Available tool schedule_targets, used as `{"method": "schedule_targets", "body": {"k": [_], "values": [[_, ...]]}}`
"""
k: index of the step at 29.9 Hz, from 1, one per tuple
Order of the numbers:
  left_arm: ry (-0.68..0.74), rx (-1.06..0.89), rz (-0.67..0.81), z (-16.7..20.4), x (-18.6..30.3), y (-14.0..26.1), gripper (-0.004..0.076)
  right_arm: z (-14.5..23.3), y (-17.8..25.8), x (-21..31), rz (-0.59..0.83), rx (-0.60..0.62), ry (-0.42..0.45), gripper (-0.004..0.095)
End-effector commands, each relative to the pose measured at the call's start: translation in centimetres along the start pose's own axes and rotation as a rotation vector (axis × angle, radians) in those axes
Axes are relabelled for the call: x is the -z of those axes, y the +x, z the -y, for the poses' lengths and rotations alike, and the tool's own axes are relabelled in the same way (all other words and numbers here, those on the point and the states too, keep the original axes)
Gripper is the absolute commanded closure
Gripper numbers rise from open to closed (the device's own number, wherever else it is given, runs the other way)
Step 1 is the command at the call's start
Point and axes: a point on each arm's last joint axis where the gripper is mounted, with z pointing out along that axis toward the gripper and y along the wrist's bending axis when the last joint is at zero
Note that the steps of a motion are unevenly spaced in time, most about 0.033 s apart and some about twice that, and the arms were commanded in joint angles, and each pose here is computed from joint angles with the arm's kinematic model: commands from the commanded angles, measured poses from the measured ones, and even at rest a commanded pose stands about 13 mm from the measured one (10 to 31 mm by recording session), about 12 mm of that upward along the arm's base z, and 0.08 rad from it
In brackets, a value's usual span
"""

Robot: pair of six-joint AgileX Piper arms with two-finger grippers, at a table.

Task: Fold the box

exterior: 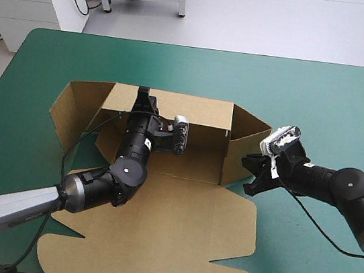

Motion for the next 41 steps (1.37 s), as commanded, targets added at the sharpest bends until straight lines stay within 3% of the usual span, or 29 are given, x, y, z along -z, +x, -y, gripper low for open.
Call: {"method": "schedule_targets", "body": {"k": [1,3,5,9,15,18,27,32,38,41], "values": [[-0.133,-0.014,-0.001,-2.8,0.8,0.3,0.0731,-0.2,-1.6,1.2,0.074,-0.091,0.008,0.0834],[-0.133,-0.014,-0.001,-2.8,0.8,0.3,0.0731,0.1,-2.1,1.6,0.077,-0.172,0.055,0.0931],[-0.133,-0.014,-0.001,-2.8,0.8,0.3,0.0731,0.5,-3.1,2.4,0.081,-0.260,0.111,0.0903],[-0.133,-0.014,-0.001,-2.8,0.8,0.3,0.0731,0.8,-5.9,4.4,0.059,-0.313,0.171,0.0905],[-0.131,-0.014,0.003,-2.7,0.8,0.3,0.0731,1.3,-11.2,8.3,0.114,-0.275,0.304,0.0905],[-0.131,-0.014,0.003,-2.7,0.8,0.3,0.0731,2.4,-12.3,8.0,0.035,-0.278,0.331,0.0905],[-0.131,-0.014,0.002,-2.7,0.8,0.3,0.0731,6.4,-12.7,1.4,-0.149,-0.314,0.251,0.0910],[-0.131,-0.014,0.003,-2.7,0.8,0.3,0.0731,6.3,-11.0,-1.0,-0.275,-0.300,0.097,0.0909],[-0.131,-0.014,0.003,-2.7,0.8,0.3,0.0731,4.1,-9.8,-0.4,-0.174,-0.258,-0.018,0.0910],[-0.130,-0.014,0.004,-2.7,0.8,0.2,0.0731,3.4,-8.6,-0.2,-0.108,-0.200,-0.017,0.0910]]}}
